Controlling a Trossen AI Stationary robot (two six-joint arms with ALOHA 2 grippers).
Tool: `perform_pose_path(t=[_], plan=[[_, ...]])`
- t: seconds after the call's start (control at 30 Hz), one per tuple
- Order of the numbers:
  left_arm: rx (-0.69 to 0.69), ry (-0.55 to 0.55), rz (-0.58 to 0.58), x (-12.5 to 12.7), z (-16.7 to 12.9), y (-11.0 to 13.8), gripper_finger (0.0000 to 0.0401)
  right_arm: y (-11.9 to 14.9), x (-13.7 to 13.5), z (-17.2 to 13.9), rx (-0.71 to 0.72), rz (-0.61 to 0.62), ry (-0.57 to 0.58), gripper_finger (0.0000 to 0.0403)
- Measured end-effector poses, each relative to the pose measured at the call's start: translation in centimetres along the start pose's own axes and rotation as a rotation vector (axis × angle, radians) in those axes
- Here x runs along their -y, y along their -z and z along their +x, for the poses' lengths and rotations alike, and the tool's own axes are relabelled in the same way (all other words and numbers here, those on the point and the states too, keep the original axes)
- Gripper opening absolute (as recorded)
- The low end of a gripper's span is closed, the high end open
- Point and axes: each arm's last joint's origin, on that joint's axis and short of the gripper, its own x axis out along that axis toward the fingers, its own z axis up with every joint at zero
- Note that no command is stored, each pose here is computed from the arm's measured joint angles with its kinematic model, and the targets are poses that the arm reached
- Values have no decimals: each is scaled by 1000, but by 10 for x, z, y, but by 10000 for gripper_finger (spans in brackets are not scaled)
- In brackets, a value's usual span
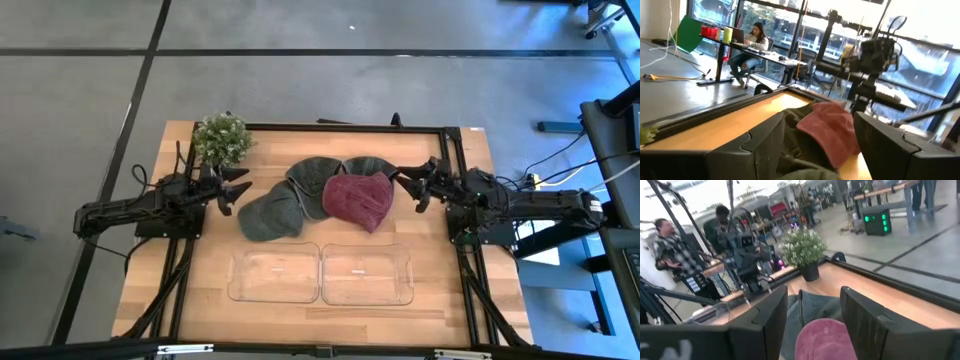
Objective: Pick & Place hat
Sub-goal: Put the red cap into the right transparent bin
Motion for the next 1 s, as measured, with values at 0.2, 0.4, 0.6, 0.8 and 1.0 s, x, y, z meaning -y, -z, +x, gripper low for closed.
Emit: perform_pose_path(t=[0.2,0.4,0.6,0.8,1.0], plan=[[40,13,-12,1,0,-4,233,-3,-7,22,-169,7,68,184],[58,8,-15,1,0,-5,233,-1,-13,28,-593,139,147,184],[61,1,-16,1,0,-6,233,13,-10,36,-715,232,244,184],[61,0,-15,1,0,-6,233,25,-7,43,-750,405,387,184],[59,-1,-15,1,0,-5,233,36,-6,48,-836,425,392,184]])
